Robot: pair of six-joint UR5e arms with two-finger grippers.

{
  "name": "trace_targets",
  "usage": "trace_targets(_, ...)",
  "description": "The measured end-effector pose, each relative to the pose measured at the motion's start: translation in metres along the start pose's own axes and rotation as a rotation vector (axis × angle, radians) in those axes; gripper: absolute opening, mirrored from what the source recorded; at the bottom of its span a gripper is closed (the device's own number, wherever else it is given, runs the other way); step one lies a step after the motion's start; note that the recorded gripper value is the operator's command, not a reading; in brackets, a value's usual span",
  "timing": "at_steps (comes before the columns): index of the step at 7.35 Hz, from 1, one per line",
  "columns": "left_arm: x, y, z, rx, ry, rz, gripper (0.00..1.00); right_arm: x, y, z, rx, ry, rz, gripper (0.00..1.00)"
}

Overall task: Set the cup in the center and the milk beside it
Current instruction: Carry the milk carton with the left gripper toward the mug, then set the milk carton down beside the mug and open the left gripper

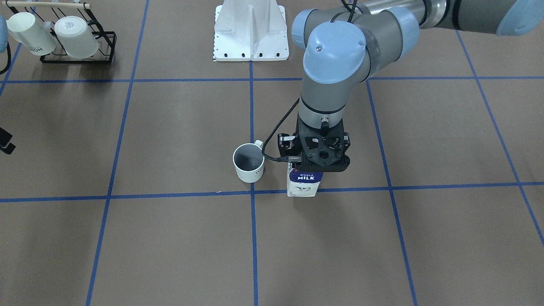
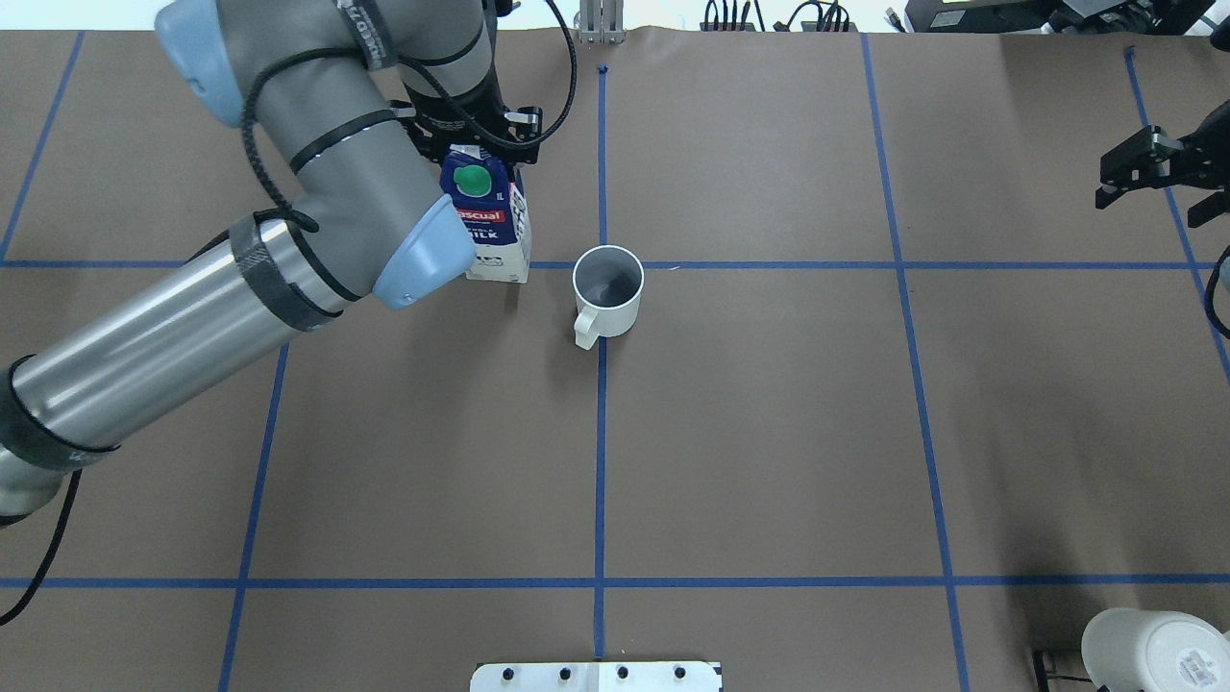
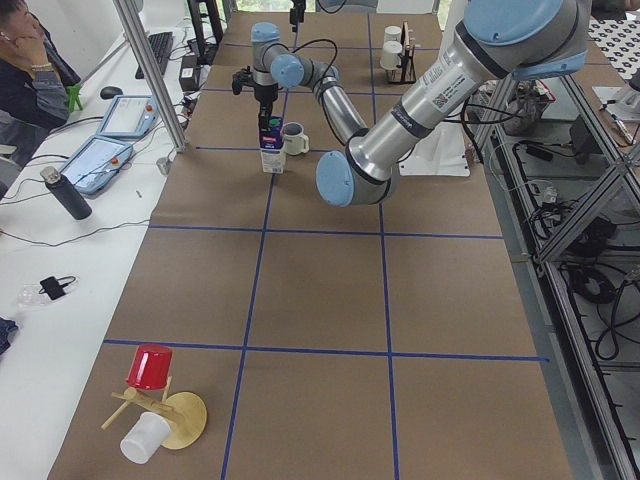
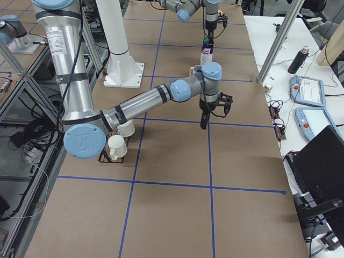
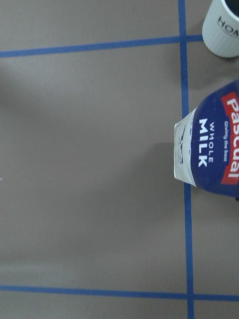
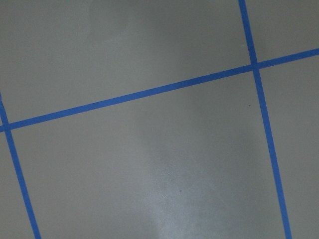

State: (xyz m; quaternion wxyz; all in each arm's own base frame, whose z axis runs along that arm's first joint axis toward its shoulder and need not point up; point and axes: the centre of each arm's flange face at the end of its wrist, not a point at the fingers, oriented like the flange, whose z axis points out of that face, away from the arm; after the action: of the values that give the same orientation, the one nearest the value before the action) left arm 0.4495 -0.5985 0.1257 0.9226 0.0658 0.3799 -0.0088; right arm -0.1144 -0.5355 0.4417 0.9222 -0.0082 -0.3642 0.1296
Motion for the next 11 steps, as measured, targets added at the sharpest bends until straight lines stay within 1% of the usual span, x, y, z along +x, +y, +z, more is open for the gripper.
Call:
trace_targets(1,0.008,-0.001,0.008,-0.006,0.003,-0.003,0.12,0.0,0.0,0.0,0.0,0.0,-0.001,1.0)
trace_targets(2,0.011,-0.001,0.012,-0.011,0.004,-0.012,0.0,0.0,0.0,0.0,0.0,0.0,-0.001,1.0)
trace_targets(4,0.015,0.001,0.015,-0.02,0.008,-0.04,0.0,0.0,0.0,0.0,0.0,0.001,-0.002,1.0)
trace_targets(7,0.017,0.003,0.014,-0.032,0.017,-0.055,0.0,0.0,0.0,0.0,0.002,0.003,-0.003,1.0)
trace_targets(8,0.018,0.004,0.015,-0.035,0.02,-0.062,0.99,0.0,0.0,0.0,0.003,0.004,-0.003,1.0)
trace_targets(11,0.019,0.005,0.017,-0.038,0.02,-0.068,0.98,-0.001,-0.001,0.001,0.003,0.004,-0.003,1.0)
